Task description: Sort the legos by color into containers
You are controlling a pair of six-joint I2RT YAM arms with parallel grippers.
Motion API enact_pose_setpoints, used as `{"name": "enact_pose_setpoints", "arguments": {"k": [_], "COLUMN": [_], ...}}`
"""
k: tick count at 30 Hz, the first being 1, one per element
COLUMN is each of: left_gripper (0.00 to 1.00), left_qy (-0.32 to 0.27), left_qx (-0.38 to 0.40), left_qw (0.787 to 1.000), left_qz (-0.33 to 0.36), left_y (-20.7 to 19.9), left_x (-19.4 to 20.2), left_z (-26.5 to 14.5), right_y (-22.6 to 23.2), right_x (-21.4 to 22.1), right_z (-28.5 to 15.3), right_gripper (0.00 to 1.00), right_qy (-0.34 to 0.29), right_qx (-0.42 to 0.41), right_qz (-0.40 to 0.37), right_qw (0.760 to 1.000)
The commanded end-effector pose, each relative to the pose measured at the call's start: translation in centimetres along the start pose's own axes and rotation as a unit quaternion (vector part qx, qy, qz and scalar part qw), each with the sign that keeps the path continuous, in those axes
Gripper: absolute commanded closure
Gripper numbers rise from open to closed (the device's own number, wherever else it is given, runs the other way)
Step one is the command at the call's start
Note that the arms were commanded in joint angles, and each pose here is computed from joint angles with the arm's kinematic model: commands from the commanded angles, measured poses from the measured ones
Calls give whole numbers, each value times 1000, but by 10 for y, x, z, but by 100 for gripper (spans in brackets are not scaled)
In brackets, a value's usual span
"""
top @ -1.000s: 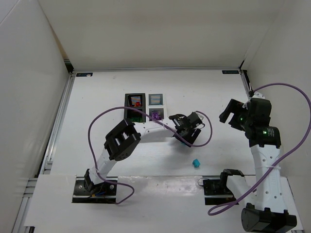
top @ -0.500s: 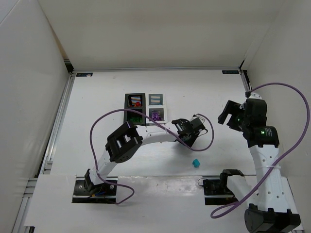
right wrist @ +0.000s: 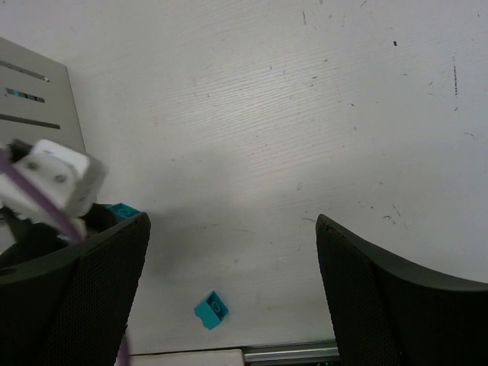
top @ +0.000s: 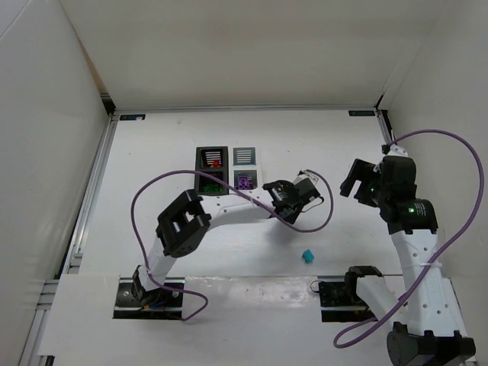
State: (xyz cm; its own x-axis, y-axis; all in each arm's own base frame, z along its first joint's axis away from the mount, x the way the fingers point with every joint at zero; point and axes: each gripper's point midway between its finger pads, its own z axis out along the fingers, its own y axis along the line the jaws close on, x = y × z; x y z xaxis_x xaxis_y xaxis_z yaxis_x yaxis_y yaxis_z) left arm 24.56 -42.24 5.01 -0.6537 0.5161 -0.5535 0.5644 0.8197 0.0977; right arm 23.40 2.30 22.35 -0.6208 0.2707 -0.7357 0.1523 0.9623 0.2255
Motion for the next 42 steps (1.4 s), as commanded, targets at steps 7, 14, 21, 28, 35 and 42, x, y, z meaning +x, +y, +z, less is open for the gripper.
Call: {"name": "enact_pose_setpoints", "arguments": {"k": [7,14,21,28,35,42], "left_gripper": [64,64,63,43,25,18], "left_qy": [-162,-169,-138,-113,-123,-142], "left_qx": [-5,-57,-73,-97,-82,-68], "left_qw": [983,977,978,974,976,973], "left_qz": [-82,-114,-142,-168,-159,-172], "left_y": [94,174,209,234,232,225], "left_x": [-104,-130,-137,-128,-129,-115], "left_z": [-129,-116,-80,-64,-81,-130], "right_y": [10,11,5,3,7,38], "right_x": [-6,0,2,10,24,90], "right_z": [-3,-1,4,10,9,-4], "right_gripper": [10,10,10,10,10,10], "right_qy": [-9,-1,10,28,54,181], "right_qx": [-38,-45,-36,-42,-45,-68], "right_qz": [15,13,26,38,36,10], "right_qw": [999,999,999,998,997,981]}}
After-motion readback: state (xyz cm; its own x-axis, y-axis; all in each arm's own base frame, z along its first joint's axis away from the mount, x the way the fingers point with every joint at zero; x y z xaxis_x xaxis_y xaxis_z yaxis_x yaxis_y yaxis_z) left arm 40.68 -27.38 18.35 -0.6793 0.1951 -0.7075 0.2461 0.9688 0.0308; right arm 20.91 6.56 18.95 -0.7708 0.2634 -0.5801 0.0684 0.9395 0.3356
